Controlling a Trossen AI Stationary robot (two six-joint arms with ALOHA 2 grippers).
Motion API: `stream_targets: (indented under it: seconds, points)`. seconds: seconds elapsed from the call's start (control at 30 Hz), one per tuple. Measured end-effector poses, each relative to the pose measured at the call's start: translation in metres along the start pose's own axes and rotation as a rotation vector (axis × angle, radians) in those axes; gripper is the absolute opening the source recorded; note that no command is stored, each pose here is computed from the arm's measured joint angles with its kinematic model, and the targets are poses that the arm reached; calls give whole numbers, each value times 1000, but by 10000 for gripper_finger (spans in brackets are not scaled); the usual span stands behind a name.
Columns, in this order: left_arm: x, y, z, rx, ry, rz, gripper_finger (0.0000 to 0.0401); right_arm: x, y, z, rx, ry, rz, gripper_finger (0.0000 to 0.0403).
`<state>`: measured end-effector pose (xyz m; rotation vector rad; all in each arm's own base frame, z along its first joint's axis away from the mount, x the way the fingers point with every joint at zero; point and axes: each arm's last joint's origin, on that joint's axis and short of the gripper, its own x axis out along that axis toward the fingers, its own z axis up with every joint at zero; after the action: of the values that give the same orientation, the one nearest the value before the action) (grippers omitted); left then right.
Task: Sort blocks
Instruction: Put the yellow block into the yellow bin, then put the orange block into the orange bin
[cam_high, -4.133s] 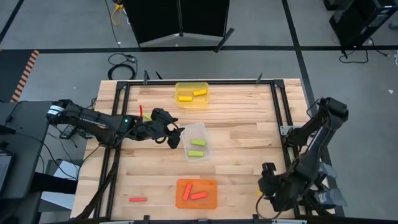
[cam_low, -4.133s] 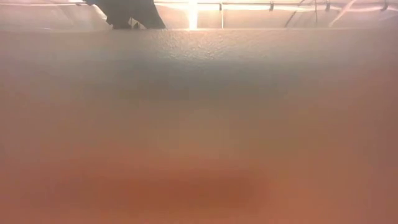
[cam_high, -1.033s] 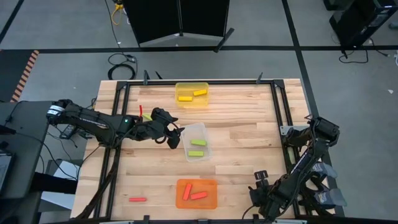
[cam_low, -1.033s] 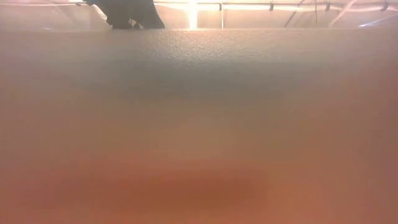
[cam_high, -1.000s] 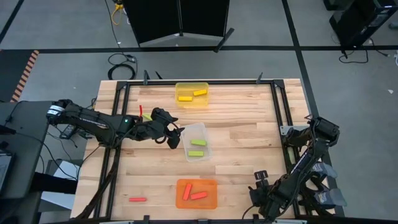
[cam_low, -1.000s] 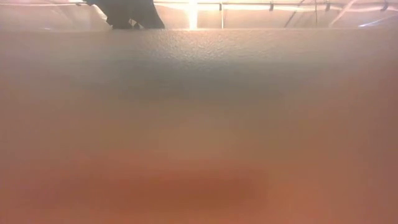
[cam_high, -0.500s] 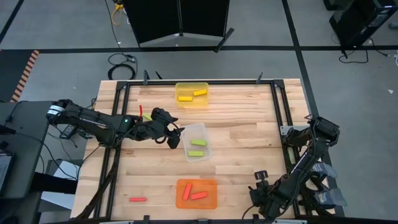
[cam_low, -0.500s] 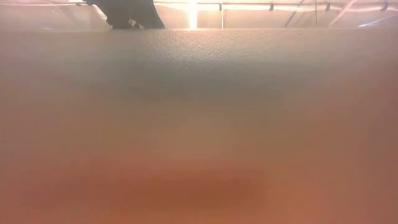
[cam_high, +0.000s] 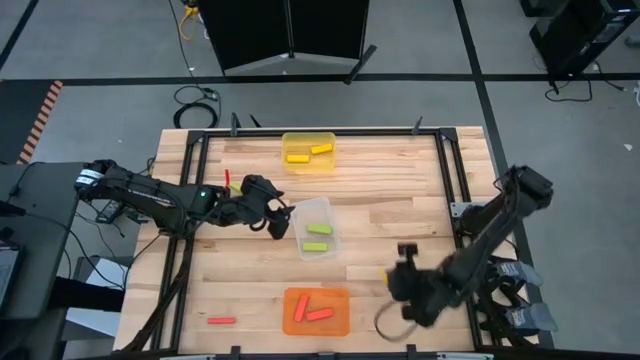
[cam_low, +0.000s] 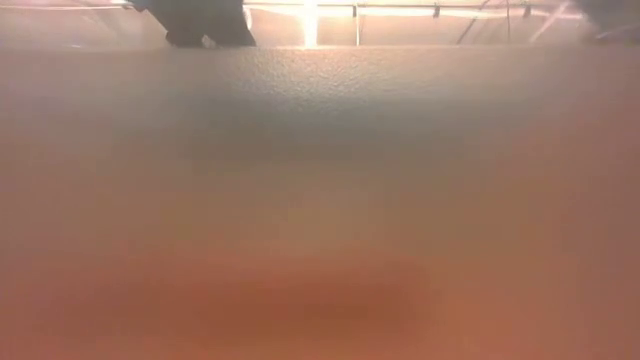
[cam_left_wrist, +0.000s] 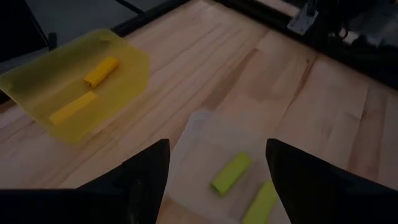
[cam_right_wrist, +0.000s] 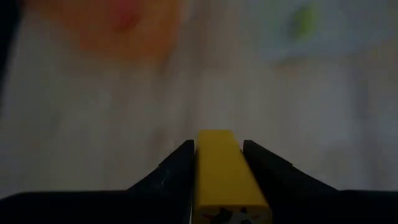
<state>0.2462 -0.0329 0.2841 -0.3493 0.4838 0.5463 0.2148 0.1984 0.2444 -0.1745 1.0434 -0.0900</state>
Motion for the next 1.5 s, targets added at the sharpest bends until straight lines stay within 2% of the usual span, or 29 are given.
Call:
stream_targets:
  seconds: [0.17, 0.27, 0.33, 0.43, 0.53, 0.67, 0.87, 1.17, 1.33, 1.5]
  points:
    - [0, 3, -5, 6, 52, 18, 273, 4, -56, 39, 68, -182, -169, 126]
    - [-1, 5, -8, 12, 88, 35, 273, 13, -93, 65, 97, -267, -229, 126]
    - [-2, 6, -11, 21, 113, 37, 273, 19, -117, 81, 101, -326, -244, 126]
    - [-5, 2, -15, 43, 128, 18, 273, 29, -155, 100, 97, -424, -209, 126]
    - [-12, -2, -18, 60, 119, 2, 273, 37, -195, 107, 123, -501, -190, 126]
    - [-18, -2, -20, 67, 115, 11, 273, 46, -254, 103, 196, -558, -229, 126]
    - [-16, 12, -23, 40, 180, 112, 273, 78, -326, 94, 296, -636, -241, 126]
    - [-3, 38, -13, 2, 229, 235, 273, 145, -379, 71, 394, -653, -196, 131]
    - [6, 55, -5, -2, 262, 260, 273, 168, -390, 60, 442, -651, -112, 142]
    - [12, 67, 1, 5, 282, 280, 273, 178, -395, 54, 472, -639, -90, 166]
